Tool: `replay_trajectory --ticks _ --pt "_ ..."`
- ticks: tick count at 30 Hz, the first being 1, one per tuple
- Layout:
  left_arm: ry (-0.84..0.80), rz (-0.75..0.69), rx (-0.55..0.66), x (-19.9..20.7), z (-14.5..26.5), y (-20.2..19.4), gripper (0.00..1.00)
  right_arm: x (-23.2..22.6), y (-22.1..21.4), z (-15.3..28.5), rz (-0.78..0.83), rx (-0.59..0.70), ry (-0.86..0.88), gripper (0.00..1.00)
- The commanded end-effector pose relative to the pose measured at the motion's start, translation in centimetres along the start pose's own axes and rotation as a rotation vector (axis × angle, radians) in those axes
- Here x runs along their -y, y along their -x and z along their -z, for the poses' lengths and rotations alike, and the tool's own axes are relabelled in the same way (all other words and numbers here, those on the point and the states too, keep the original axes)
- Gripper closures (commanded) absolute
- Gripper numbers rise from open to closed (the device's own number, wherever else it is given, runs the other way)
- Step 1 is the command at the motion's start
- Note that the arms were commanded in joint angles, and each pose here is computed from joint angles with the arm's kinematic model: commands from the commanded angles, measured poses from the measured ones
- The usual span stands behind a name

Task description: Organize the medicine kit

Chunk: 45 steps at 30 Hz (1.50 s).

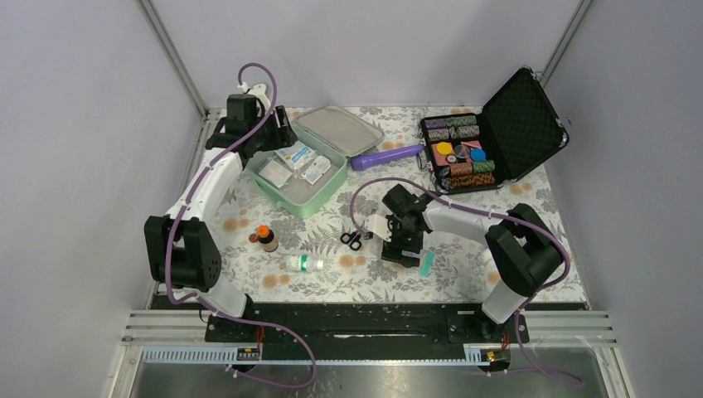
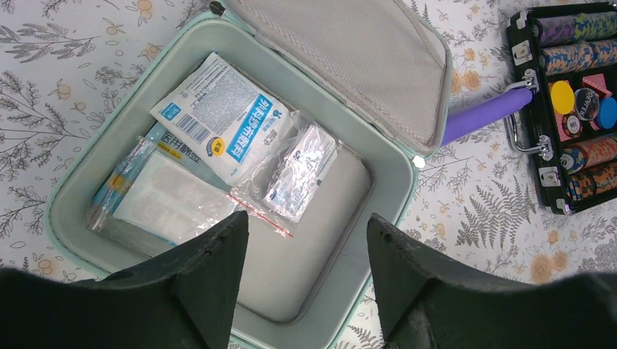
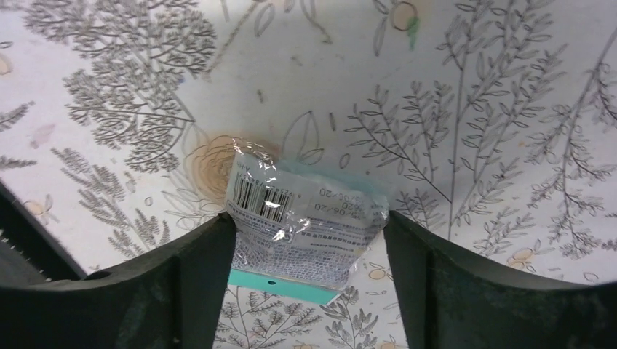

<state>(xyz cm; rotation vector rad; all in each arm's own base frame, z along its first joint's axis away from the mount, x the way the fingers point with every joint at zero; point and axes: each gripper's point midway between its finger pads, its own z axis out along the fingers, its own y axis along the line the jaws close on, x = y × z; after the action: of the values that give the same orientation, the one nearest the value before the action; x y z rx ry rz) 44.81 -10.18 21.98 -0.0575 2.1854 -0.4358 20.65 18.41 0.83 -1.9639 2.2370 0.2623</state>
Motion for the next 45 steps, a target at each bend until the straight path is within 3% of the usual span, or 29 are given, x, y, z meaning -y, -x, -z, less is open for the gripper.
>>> replay_trajectory --ticks 1,4,10,16,24,32,40,45 --pt "-0.022 -0.057 0.081 2.1 1.7 2.0 0.39 1.2 -0.9 -0.9 -0.011 -0.040 -0.077 0.25" --pt "-0.057 -0.033 0.064 2.8 1.4 1.5 0.39 2.2 -0.1 -0.2 -0.023 -0.031 -0.111 0.34" --pt "-0.097 -0.007 0.032 3.2 0.8 1.2 0.39 6.3 2.8 4.1 -0.110 0.060 -0.196 0.42" --pt "-0.239 -0.020 0.046 5.2 1.0 1.6 0.38 10.6 9.3 11.1 -0.276 0.343 -0.226 0.47" --pt "-0.705 -0.276 0.340 12.9 6.5 4.2 0.35 18.2 17.6 20.6 -0.668 0.773 -0.278 0.44" --pt "-0.867 -0.477 0.362 17.9 6.2 2.9 0.34 22.4 21.9 26.6 -0.824 1.075 -0.157 0.44" --pt "-0.914 -0.502 0.340 20.1 3.8 2.9 0.35 24.0 23.0 27.7 -0.862 1.167 -0.074 0.45" --pt "-0.905 -0.480 0.340 21.1 1.8 2.9 0.46 24.1 23.4 27.6 -0.861 1.186 -0.049 0.46"
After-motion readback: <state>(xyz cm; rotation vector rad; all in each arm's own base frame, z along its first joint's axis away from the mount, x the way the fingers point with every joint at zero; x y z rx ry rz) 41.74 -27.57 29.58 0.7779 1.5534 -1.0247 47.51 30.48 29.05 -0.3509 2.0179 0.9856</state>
